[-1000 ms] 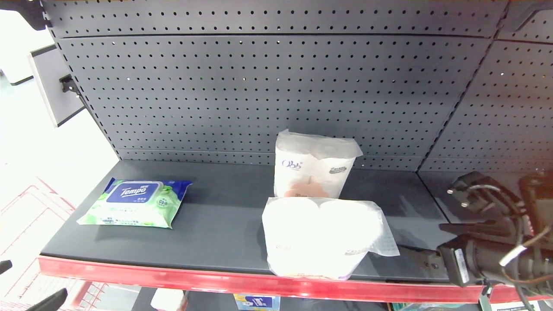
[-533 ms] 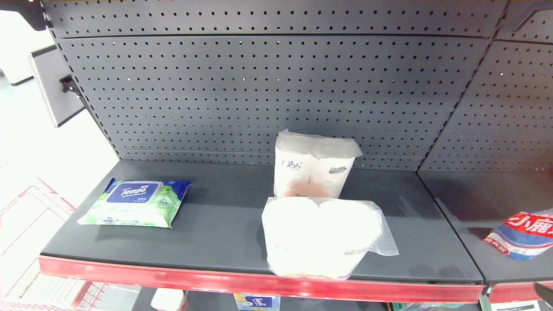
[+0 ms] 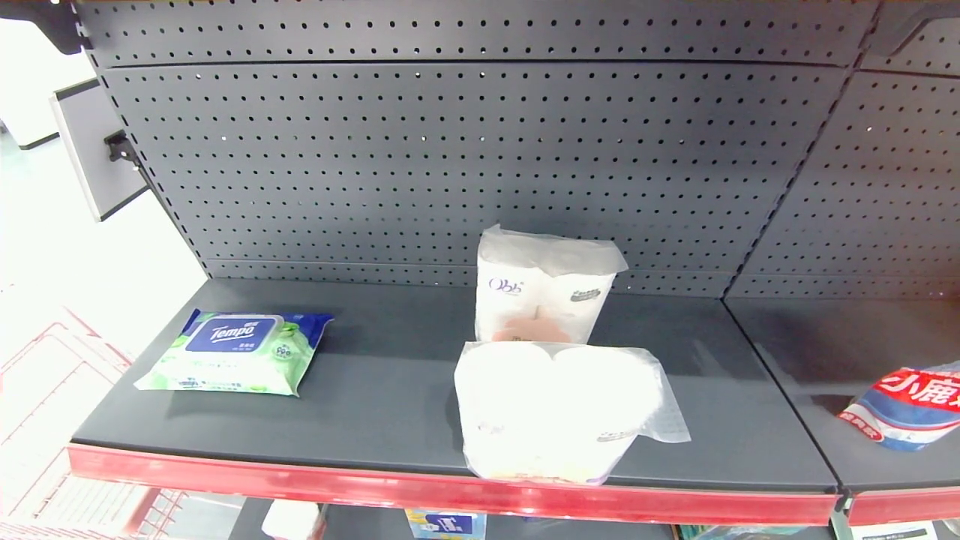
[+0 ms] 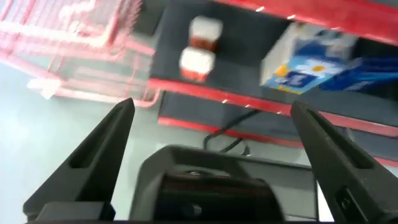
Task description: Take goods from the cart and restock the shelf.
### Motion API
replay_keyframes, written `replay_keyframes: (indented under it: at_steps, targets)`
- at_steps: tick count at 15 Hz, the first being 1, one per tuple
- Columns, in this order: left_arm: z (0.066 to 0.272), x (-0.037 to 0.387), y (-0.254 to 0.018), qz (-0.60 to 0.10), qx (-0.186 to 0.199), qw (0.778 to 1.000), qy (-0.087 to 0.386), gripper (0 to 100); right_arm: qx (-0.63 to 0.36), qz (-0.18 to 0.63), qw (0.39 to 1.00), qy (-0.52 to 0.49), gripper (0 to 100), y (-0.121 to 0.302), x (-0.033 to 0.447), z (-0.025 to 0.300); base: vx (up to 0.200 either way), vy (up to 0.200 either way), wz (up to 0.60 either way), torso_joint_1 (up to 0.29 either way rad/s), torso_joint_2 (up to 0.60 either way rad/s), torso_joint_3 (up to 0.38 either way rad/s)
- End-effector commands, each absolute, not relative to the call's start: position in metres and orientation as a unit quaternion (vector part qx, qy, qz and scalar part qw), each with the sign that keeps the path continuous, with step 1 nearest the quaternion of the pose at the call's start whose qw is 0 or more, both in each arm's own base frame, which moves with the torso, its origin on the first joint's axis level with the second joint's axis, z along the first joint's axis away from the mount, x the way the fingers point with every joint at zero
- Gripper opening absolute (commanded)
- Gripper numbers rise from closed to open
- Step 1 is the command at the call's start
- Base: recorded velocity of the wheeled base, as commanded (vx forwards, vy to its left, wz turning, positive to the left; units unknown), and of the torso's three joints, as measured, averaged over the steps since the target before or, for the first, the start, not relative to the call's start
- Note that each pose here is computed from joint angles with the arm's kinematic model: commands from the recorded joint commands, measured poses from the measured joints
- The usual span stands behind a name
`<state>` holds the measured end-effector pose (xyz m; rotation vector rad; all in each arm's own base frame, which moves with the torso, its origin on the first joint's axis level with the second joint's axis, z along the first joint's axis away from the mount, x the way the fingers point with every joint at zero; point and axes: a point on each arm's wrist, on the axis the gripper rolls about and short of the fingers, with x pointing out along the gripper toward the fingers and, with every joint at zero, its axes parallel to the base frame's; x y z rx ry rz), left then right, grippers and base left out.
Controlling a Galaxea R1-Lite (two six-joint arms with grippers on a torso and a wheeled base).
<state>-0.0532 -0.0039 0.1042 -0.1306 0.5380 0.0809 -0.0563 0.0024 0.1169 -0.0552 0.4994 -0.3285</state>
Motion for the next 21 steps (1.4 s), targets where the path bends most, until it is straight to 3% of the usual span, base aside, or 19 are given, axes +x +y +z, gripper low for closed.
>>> replay_keyframes:
  at_steps: [1, 3, 4, 5, 6, 8, 11, 13, 16, 19, 21]
  targets:
    - [0.107, -0.056, -0.006, 0.002, -0.066, 0.979, 0.192, 100, -0.015, -0.113, 0.977, 0.182, 100, 0.006, -0.05, 0.108, 0.0, 0.0, 0.0, 0.0, 0.0, 0.0]
    - [0.105, -0.035, -0.005, -0.007, -0.056, 0.994, 0.098, 100, -0.051, -0.057, 0.992, 0.104, 100, 0.006, -0.032, 0.102, 0.0, 0.0, 0.0, 0.0, 0.0, 0.0]
    - [0.085, -0.02, -0.004, -0.011, -0.032, 0.998, 0.053, 100, -0.082, -0.035, 0.994, 0.065, 100, 0.005, -0.019, 0.086, 0.0, 0.0, 0.0, 0.0, 0.0, 0.0]
    - [0.087, -0.016, -0.003, -0.015, -0.007, 1.0, -0.003, 100, -0.087, -0.014, 0.996, 0.012, 100, 0.005, -0.015, 0.088, 0.0, 0.0, 0.0, 0.0, 0.0, 0.0]
    - [0.082, -0.016, -0.004, -0.019, -0.002, 1.0, 0.021, 100, -0.088, 0.015, 0.996, 0.015, 100, 0.006, -0.014, 0.084, 0.0, 0.0, 0.0, 0.0, 0.0, 0.0]
    - [0.083, -0.016, -0.005, -0.04, 0.009, 0.999, 0.017, 100, -0.069, 0.038, 0.997, 0.015, 100, 0.007, -0.014, 0.084, 0.0, 0.0, 0.0, 0.0, 0.0, 0.0]
    - [0.083, -0.016, -0.003, -0.005, 0.008, 1.0, 0.018, 100, -0.017, -0.092, 0.994, 0.049, 100, 0.002, -0.015, 0.078, 0.0, 0.0, 0.0, 0.0, 0.0, 0.0]
    - [0.083, -0.016, -0.002, 0.01, -0.001, 1.0, 0.018, 100, 0.004, -0.081, 0.995, 0.05, 100, 0.002, -0.015, 0.078, 0.0, 0.0, 0.0, 0.0, 0.0, 0.0]
    - [0.083, -0.016, -0.004, -0.019, -0.001, 1.0, 0.018, 100, -0.004, 0.05, 0.998, 0.043, 100, 0.0, -0.016, 0.077, 0.0, 0.0, 0.0, 0.0, 0.0, 0.0]
    - [0.083, -0.016, -0.006, -0.062, -0.004, 0.998, 0.016, 100, -0.001, 0.038, 0.999, 0.037, 100, 0.0, -0.017, 0.077, 0.0, 0.0, 0.0, 0.0, 0.0, 0.0]
    - [0.083, -0.016, -0.003, -0.009, -0.004, 1.0, 0.018, 100, 0.001, 0.021, 1.0, 0.001, 100, 0.001, -0.023, 0.075, 0.0, 0.0, 0.0, 0.0, 0.0, 0.0]
